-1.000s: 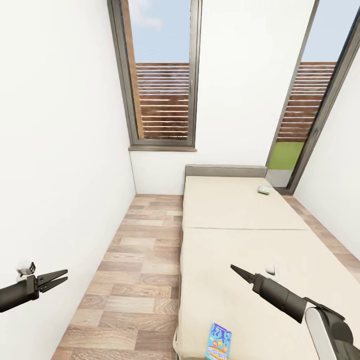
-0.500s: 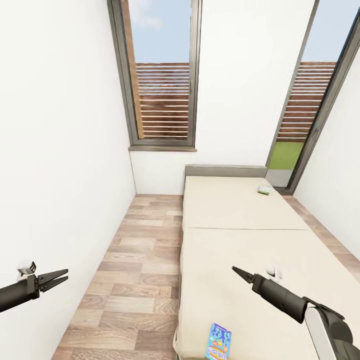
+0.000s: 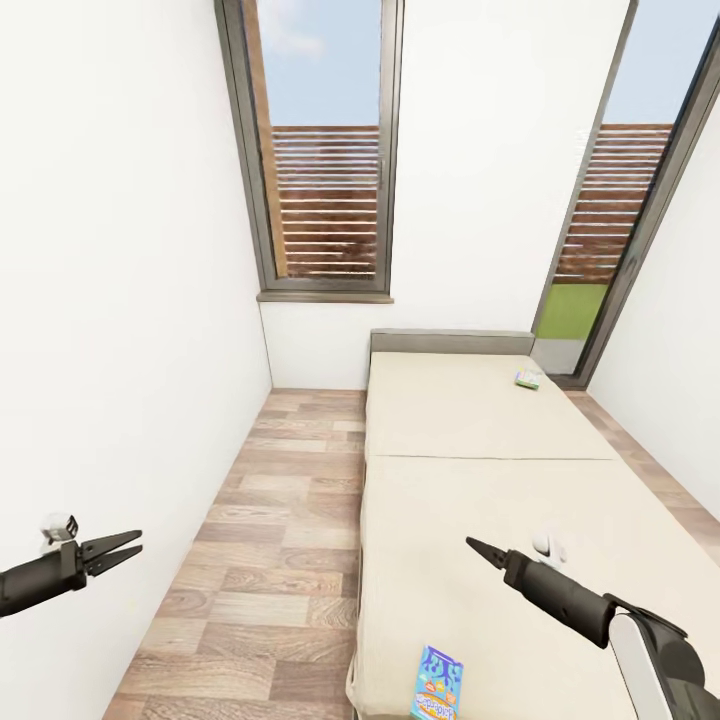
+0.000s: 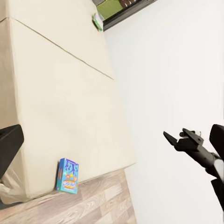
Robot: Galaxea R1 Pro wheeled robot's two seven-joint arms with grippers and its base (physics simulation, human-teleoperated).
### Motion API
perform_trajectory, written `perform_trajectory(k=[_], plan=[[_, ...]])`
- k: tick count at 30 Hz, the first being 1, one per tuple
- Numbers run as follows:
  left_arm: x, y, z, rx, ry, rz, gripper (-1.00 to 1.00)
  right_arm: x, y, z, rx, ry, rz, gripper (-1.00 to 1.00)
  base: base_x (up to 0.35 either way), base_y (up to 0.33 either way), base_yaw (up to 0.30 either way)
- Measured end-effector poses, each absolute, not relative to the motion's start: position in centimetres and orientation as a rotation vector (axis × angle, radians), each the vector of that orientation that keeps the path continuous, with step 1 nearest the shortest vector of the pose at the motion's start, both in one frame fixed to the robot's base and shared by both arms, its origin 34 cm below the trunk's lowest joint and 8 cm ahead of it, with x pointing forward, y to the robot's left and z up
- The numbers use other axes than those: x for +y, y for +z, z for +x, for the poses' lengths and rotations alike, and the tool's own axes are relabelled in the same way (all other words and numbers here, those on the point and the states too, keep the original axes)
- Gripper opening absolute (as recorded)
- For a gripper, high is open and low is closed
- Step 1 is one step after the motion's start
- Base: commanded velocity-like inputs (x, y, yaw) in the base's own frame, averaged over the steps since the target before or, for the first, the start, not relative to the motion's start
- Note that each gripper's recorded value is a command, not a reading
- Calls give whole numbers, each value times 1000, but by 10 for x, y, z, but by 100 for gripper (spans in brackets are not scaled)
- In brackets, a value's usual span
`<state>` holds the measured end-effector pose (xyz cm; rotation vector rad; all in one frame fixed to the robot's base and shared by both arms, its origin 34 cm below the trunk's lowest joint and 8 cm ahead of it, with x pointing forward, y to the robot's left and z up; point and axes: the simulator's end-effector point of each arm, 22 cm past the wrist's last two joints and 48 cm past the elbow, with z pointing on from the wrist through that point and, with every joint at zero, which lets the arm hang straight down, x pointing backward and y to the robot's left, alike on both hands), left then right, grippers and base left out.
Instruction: Put all the toys in the child's room - the three board games (two on the bed and one on the table), the two jigsaw puzzles on the table, and the tennis ball on the table - inside the toy box on the table in the child's room.
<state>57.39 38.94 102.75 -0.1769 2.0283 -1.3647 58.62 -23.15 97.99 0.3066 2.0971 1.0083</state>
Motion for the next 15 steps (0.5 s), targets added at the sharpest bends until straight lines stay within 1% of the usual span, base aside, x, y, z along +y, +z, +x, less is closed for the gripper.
perform_trajectory(k=[9,15], plan=[[370,1020,577,2052,-1392,-166,100,-232,958,586,2181,909,341,100,0,0,0],[367,1019,577,2058,-1397,-157,100,-231,955,586,2197,894,336,100,0,0,0]])
